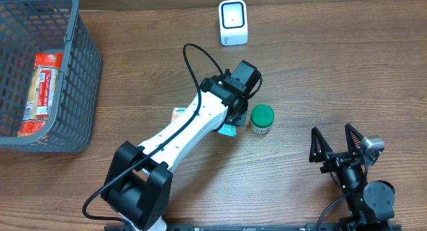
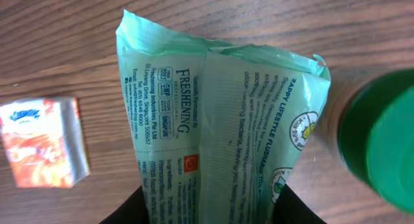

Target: Scan the item barcode

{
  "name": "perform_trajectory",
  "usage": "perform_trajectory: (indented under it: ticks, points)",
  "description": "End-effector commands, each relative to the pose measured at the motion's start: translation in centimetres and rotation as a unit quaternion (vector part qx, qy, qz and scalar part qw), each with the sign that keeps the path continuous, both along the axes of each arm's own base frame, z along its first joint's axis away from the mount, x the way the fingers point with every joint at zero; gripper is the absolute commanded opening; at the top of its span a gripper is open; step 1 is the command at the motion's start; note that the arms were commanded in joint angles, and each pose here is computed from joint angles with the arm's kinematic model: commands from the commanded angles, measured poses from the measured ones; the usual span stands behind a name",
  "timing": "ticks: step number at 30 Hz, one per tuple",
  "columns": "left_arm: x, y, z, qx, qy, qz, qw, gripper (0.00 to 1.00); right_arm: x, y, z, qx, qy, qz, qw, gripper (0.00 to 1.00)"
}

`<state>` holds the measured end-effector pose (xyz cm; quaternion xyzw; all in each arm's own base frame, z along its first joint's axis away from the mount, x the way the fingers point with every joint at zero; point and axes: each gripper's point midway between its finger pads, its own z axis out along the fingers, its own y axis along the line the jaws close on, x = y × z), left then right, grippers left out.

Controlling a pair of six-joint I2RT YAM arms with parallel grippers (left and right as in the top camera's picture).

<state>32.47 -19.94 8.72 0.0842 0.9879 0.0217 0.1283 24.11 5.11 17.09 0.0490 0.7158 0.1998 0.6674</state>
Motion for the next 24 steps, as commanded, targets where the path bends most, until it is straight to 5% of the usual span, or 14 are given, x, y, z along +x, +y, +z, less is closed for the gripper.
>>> perform_trajectory:
  ticks: [1,5,12,24]
  points:
    - [-0.8,0.2,-2.0,-0.001,0.010,0.035,0.999,0.33,0.0,-0.1,-0.2,-0.003,-0.001,-0.002,1.000,1.00]
    - [-1.6,0.4,-3.3,-0.004,0.025,0.039,0.999,0.38,0.0,-0.1,-0.2,-0.003,-0.001,-0.002,1.000,1.00]
    - [-1.3,0.4,-3.1,-0.014,0.024,0.042,0.999,0.84,0.0,-0.1,-0.2,-0.003,-0.001,-0.002,1.000,1.00]
    - [3.8,11.1,1.3,0.000,0.025,0.149,0.989,0.77,0.0,-0.1,-0.2,-0.003,-0.001,-0.002,1.000,1.00]
